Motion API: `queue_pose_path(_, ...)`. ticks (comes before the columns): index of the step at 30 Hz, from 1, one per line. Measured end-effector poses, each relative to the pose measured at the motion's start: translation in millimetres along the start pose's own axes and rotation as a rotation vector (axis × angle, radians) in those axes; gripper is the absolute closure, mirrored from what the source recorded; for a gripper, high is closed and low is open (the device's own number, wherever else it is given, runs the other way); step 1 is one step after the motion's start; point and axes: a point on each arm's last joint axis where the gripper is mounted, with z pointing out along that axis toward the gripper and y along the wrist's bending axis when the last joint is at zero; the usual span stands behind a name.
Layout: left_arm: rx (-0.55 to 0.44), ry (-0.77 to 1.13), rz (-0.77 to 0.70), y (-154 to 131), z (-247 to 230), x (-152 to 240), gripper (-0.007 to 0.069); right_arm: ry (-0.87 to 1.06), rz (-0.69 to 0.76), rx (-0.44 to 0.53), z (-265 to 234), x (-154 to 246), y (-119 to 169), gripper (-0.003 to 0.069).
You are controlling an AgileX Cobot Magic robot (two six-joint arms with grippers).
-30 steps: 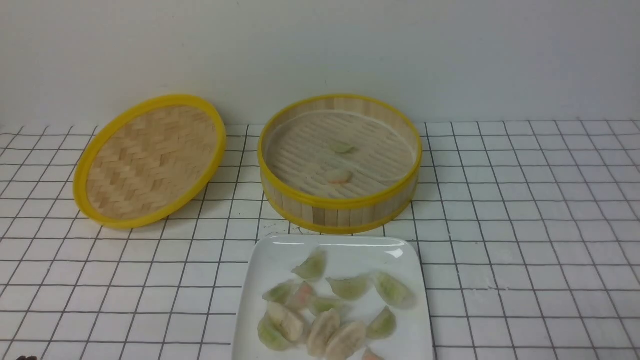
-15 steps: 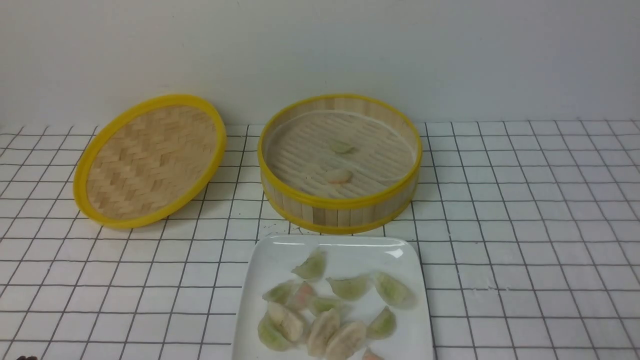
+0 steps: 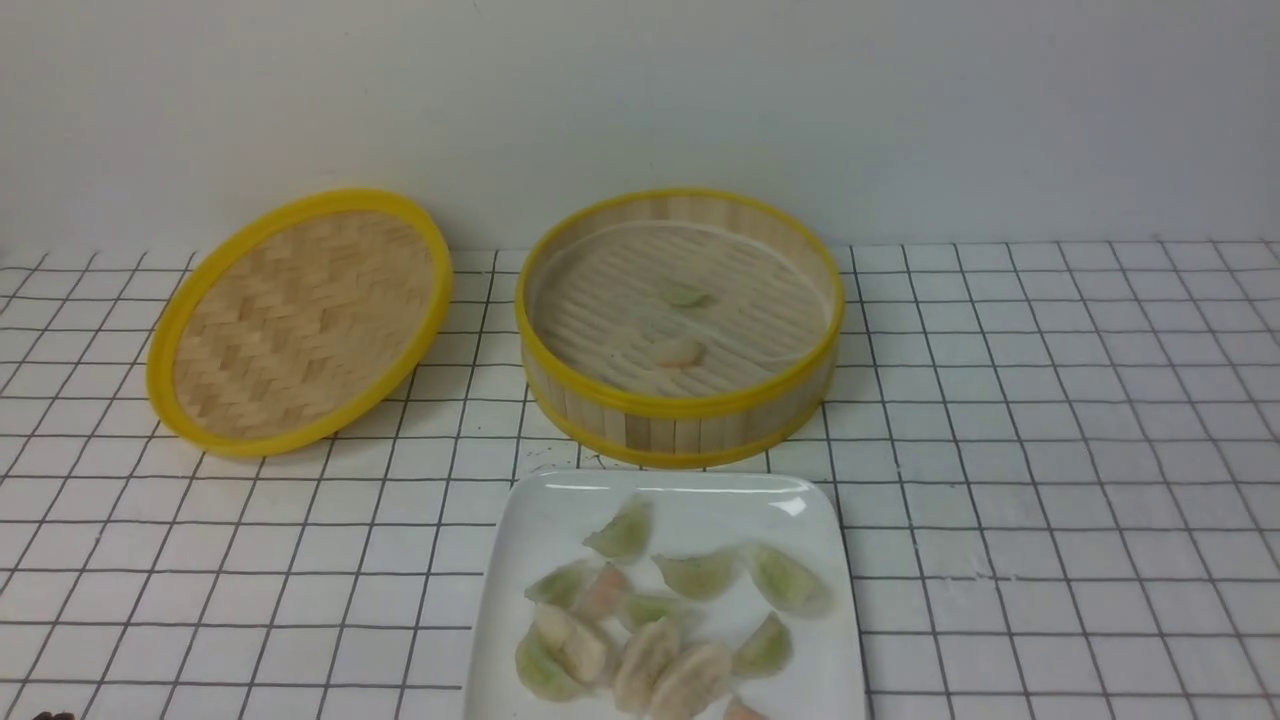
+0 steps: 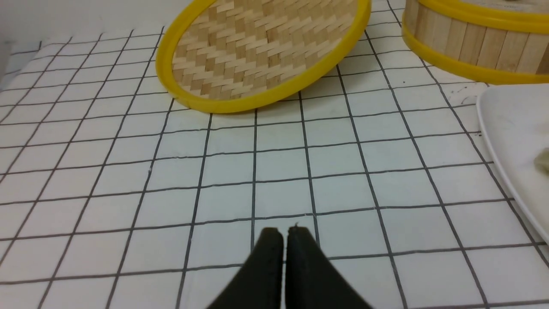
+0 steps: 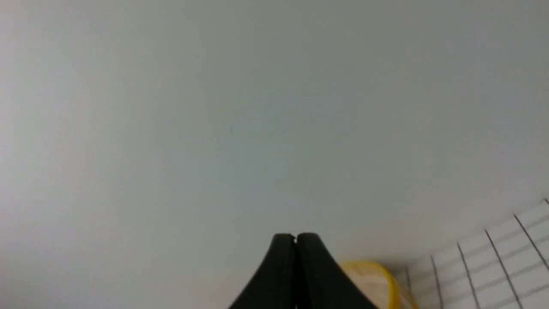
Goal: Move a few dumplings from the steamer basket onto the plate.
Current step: Use the right arm to grab a dumpling from inside the steamer
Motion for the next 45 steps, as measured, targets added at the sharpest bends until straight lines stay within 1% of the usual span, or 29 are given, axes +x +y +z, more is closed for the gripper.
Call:
queue_pose_path(1, 0.0, 0.0, 0.0, 0, 0, 0, 0.0631, 0.125, -0.05, 0.029, 16, -3, 4, 0.0672)
queue_pose_path(2, 0.0, 0.0, 0.0, 0, 0, 0, 0.0631, 0.18, -0.079, 0.033, 25, -12, 11, 0.0672)
queue_pose_path(4, 0.0, 0.0, 0.0, 0, 0, 0, 0.0631, 0.462, -0.136, 0.099, 70, -19, 13, 0.0672)
queue_pose_path(5, 0.0, 0.0, 0.0, 0, 0, 0, 0.0631, 0.514, -0.148, 0.107, 81, -25, 16, 0.0672)
queue_pose_path(6, 0.0, 0.0, 0.0, 0, 0, 0, 0.0631, 0.616, -0.156, 0.132, 101, -27, 14, 0.0672)
queue_pose_path(7, 0.0, 0.0, 0.0, 0, 0, 0, 0.0631, 0.648, -0.153, 0.143, 105, -23, 11, 0.0672)
queue_pose_path(8, 0.0, 0.0, 0.0, 0, 0, 0, 0.0631, 0.798, -0.165, 0.172, 138, -27, 9, 0.0672)
queue_pose_path(9, 0.0, 0.0, 0.0, 0, 0, 0, 0.0631, 0.913, -0.175, 0.201, 167, -21, 2, 0.0672)
queue_pose_path(10, 0.0, 0.0, 0.0, 0, 0, 0, 0.0631, 0.951, -0.187, 0.204, 179, -22, 2, 0.0671)
queue_pose_path(12, 0.0, 0.0, 0.0, 0, 0, 0, 0.0631, 1.048, -0.219, 0.226, 221, -10, -2, 0.0669)
queue_pose_path(14, 0.0, 0.0, 0.0, 0, 0, 0, 0.0631, 1.068, -0.257, 0.228, 254, -2, 4, 0.0669)
queue_pose_path(15, 0.0, 0.0, 0.0, 0, 0, 0, 0.0631, 1.084, -0.263, 0.235, 260, 5, 3, 0.0669)
queue_pose_path(16, 0.0, 0.0, 0.0, 0, 0, 0, 0.0631, 1.093, -0.307, 0.228, 289, 19, 15, 0.0669)
queue_pose_path(17, 0.0, 0.0, 0.0, 0, 0, 0, 0.0631, 1.107, -0.316, 0.234, 300, 28, 17, 0.0669)
queue_pose_path(18, 0.0, 0.0, 0.0, 0, 0, 0, 0.0631, 1.105, -0.331, 0.219, 308, 34, 25, 0.0669)
queue_pose_path(19, 0.0, 0.0, 0.0, 0, 0, 0, 0.0631, 1.126, -0.352, 0.209, 323, 52, 34, 0.0669)
queue_pose_path(23, 0.0, 0.0, 0.0, 0, 0, 0, 0.0631, 1.145, -0.415, 0.151, 358, 95, 59, 0.0663)
queue_pose_path(24, 0.0, 0.0, 0.0, 0, 0, 0, 0.0631, 1.163, -0.434, 0.14, 367, 112, 62, 0.0657)
queue_pose_path(25, 0.0, 0.0, 0.0, 0, 0, 0, 0.0631, 1.164, -0.438, 0.137, 369, 115, 63, 0.0656)
queue_pose_path(27, 0.0, 0.0, 0.0, 0, 0, 0, 0.0631, 1.174, -0.489, 0.1, 387, 145, 70, 0.0627)
queue_pose_path(28, 0.0, 0.0, 0.0, 0, 0, 0, 0.0631, 1.174, -0.499, 0.094, 390, 150, 70, 0.062)
queue_pose_path(29, 0.0, 0.0, 0.0, 0, 0, 0, 0.0631, 1.163, -0.527, 0.072, 401, 163, 73, 0.0591)
queue_pose_path(30, 0.0, 0.0, 0.0, 0, 0, 0, 0.0631, 1.16, -0.536, 0.069, 404, 167, 73, 0.0582)
queue_pose_path(34, 0.0, 0.0, 0.0, 0, 0, 0, 0.0631, 1.135, -0.574, 0.053, 431, 205, 63, 0.0427)
queue_pose_path(36, 0.0, 0.0, 0.0, 0, 0, 0, 0.0631, 1.138, -0.58, 0.06, 437, 216, 57, 0.0363)
queue_pose_path(37, 0.0, 0.0, 0.0, 0, 0, 0, 0.0631, 1.136, -0.585, 0.063, 439, 220, 55, 0.0316)
queue_pose_path(40, 0.0, 0.0, 0.0, 0, 0, 0, 0.0631, 1.142, -0.608, 0.084, 441, 226, 48, 0.0221)
queue_pose_path(43, 0.0, 0.0, 0.0, 0, 0, 0, 0.0631, 1.136, -0.648, 0.11, 443, 229, 42, 0.0162)
queue_pose_path(45, 0.0, 0.0, 0.0, 0, 0, 0, 0.0631, 1.14, -0.668, 0.126, 444, 233, 37, 0.0141)
